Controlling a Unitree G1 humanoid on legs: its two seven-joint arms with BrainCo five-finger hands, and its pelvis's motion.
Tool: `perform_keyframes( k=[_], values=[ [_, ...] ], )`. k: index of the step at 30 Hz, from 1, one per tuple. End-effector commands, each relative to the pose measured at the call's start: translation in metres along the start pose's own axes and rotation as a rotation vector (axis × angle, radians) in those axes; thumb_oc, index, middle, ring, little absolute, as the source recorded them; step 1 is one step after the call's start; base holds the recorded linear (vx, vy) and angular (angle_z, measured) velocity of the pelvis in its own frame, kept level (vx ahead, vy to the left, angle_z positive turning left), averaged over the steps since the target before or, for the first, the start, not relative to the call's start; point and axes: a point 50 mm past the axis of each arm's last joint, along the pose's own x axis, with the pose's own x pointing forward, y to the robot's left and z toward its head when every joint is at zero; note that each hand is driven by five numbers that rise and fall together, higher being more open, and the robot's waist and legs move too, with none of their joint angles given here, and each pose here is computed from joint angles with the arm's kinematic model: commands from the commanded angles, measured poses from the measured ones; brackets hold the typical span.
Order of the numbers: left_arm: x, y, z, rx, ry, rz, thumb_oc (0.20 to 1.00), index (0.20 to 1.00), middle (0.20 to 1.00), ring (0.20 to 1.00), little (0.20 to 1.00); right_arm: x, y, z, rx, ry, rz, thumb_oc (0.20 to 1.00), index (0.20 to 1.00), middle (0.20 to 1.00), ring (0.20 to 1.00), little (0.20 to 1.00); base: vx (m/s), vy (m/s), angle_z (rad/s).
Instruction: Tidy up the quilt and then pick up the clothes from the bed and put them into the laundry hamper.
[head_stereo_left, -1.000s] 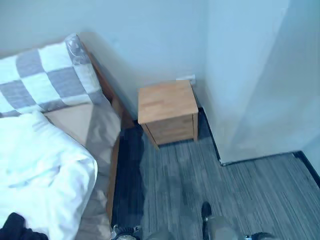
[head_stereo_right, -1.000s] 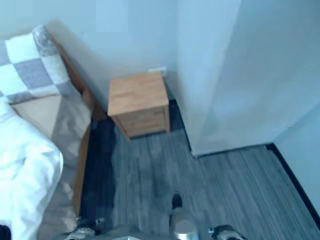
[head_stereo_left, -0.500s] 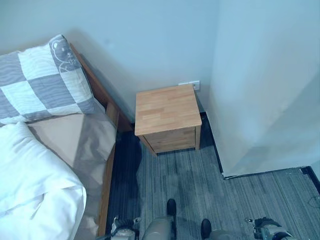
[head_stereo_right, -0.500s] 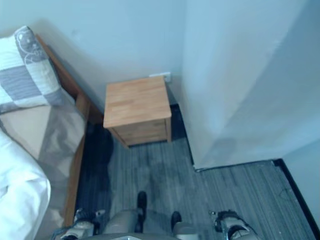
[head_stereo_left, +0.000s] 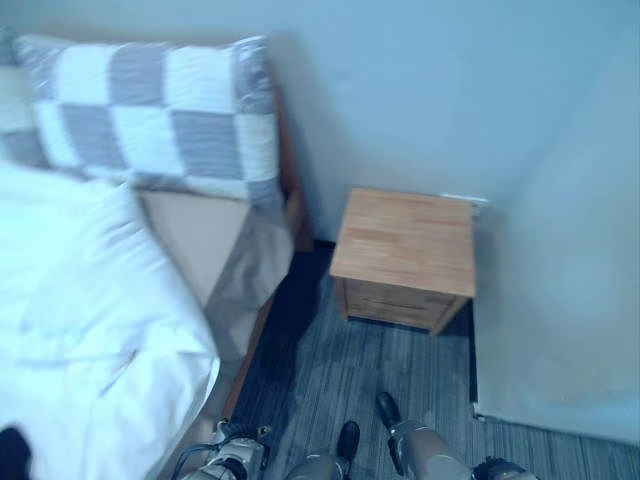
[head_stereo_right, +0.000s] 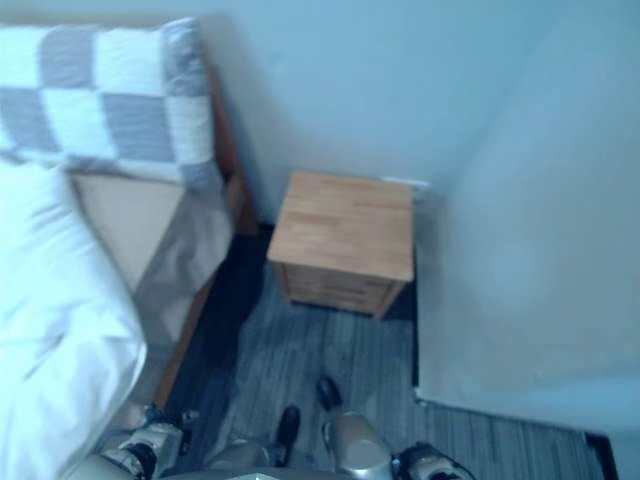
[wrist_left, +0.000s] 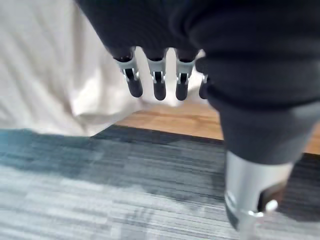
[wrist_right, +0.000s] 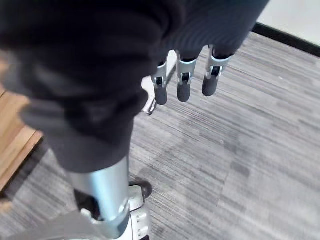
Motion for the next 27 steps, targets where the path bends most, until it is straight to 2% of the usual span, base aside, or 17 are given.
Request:
perform_keyframes(
  k=[1,3,6,9,13,14,16,21,25,27],
  values=[
    [0.0,0.005,-0.001,-0.121,0.024,0.041,1.0,1.0,1.0,1.0,1.0,0.001,-0.028,0.029,-0.047,-0.094,-0.05,1.0,1.0,1.0,1.0,1.0,0.1,-0.204,0.38],
    [0.0,0.005,0.0,-0.132,0.028,0.065,1.0,1.0,1.0,1.0,1.0,0.002,-0.031,0.03,-0.033,-0.099,-0.053,1.0,1.0,1.0,1.0,1.0,0.06,-0.252,1.05],
    [-0.001,0.006,0.002,-0.085,0.006,0.11,1.0,1.0,1.0,1.0,1.0,0.002,-0.038,0.028,0.088,-0.11,-0.073,1.0,1.0,1.0,1.0,1.0,-0.01,-0.243,1.69],
    [0.001,0.011,0.0,-0.111,0.028,0.121,1.0,1.0,1.0,1.0,1.0,0.002,-0.055,0.031,0.29,-0.175,-0.111,1.0,1.0,1.0,1.0,1.0,-0.07,-0.154,2.21],
    [0.002,0.015,-0.036,-0.179,0.095,0.089,1.0,1.0,1.0,1.0,1.0,-0.008,-0.08,0.068,0.639,-0.396,-0.125,1.0,1.0,1.0,1.0,1.0,-0.03,0.001,1.15],
    [0.002,0.015,-0.038,-0.179,0.096,0.09,1.0,1.0,1.0,1.0,1.0,-0.009,-0.082,0.07,0.657,-0.406,-0.126,1.0,1.0,1.0,1.0,1.0,0.02,0.054,0.28],
    [0.001,0.019,-0.046,-0.111,0.04,0.092,1.0,1.0,1.0,1.0,1.0,-0.021,-0.095,0.091,0.787,-0.539,-0.142,1.0,1.0,1.0,1.0,1.0,0.05,0.088,0.13],
    [0.001,0.02,-0.041,-0.087,-0.017,0.076,1.0,1.0,1.0,1.0,1.0,-0.05,-0.11,0.127,0.759,-0.773,-0.194,1.0,1.0,1.0,1.0,1.0,0.05,0.103,0.48],
    [0.002,0.022,-0.036,-0.109,-0.008,0.073,1.0,1.0,1.0,1.0,1.0,-0.098,-0.136,0.173,0.623,-1.035,-0.249,1.0,1.0,1.0,1.0,1.0,0.09,0.095,-0.05],
    [0.003,0.026,-0.031,-0.057,-0.021,0.084,1.0,1.0,1.0,1.0,1.0,-0.146,-0.159,0.212,0.528,-1.219,-0.332,1.0,1.0,1.0,1.0,1.0,0.19,0.1,0.0]
  ],
)
